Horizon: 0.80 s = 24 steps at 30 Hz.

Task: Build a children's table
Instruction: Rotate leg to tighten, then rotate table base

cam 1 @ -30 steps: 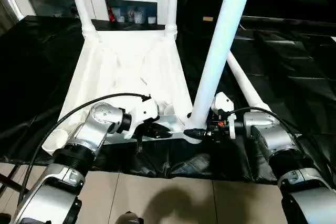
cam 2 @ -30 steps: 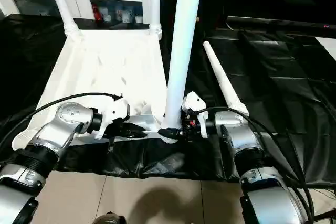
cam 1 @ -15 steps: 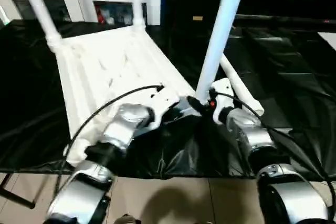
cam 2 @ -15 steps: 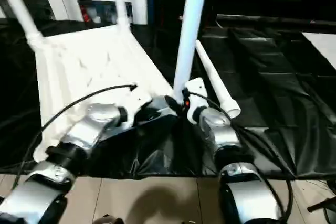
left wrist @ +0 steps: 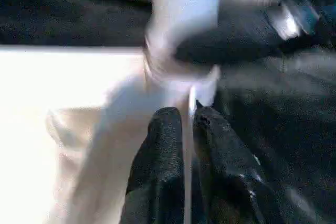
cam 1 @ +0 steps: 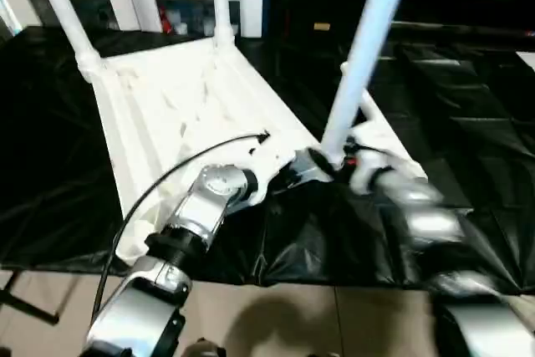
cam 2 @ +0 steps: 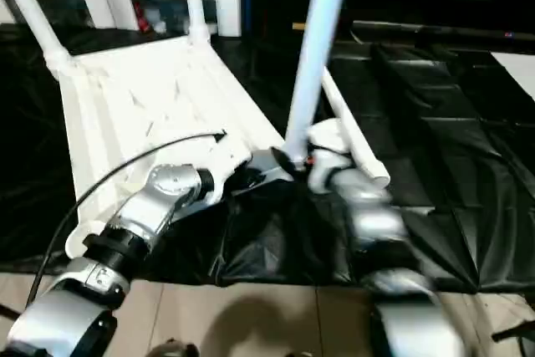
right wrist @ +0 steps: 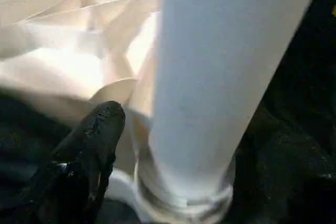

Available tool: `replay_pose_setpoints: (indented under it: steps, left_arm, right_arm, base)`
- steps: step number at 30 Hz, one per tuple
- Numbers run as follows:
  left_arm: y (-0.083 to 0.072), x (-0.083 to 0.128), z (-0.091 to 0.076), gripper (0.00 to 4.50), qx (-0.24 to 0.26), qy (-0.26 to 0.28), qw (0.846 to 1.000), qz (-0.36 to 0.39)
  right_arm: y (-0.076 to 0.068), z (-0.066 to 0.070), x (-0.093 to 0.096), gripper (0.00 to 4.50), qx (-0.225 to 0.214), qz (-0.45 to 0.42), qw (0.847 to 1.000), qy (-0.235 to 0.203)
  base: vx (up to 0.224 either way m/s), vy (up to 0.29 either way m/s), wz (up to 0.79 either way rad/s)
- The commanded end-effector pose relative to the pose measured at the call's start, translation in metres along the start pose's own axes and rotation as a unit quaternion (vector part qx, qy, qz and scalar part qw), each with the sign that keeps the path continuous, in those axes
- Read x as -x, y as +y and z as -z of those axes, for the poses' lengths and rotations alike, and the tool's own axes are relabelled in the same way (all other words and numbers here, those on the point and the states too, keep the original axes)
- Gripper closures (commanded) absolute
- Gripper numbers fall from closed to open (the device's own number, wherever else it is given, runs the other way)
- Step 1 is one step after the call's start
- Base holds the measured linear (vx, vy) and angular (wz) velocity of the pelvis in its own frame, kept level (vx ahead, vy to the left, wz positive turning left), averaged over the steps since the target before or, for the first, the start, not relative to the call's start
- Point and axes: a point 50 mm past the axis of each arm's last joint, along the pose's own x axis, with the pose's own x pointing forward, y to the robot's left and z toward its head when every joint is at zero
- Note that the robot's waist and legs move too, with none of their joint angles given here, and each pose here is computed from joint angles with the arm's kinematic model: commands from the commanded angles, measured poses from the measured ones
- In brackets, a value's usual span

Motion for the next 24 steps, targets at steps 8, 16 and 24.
replay_pose_setpoints:
  steps: [8,16,24]
  left_arm:
    - [0.069,0.057,-0.015,3.44,-0.004,-0.009,0.986,-0.164]
    - [0.123,0.140,0.018,3.56,-0.047,0.124,0.940,-0.314]
    - [0.123,0.162,0.037,4.29,-0.062,0.211,0.916,-0.336]
  right_arm:
    - [-0.012,-0.019,0.035,0.58,0.020,-0.081,0.996,-0.014]
    - [0.006,0.000,0.013,0.88,0.019,-0.089,0.994,0.064]
    - [0.028,0.004,-0.010,1.63,0.010,-0.103,0.990,0.096]
  base:
    - [0.000,0.000,0.00]
    - [0.000,0.000,0.00]
    - [0.000,0.000,0.00]
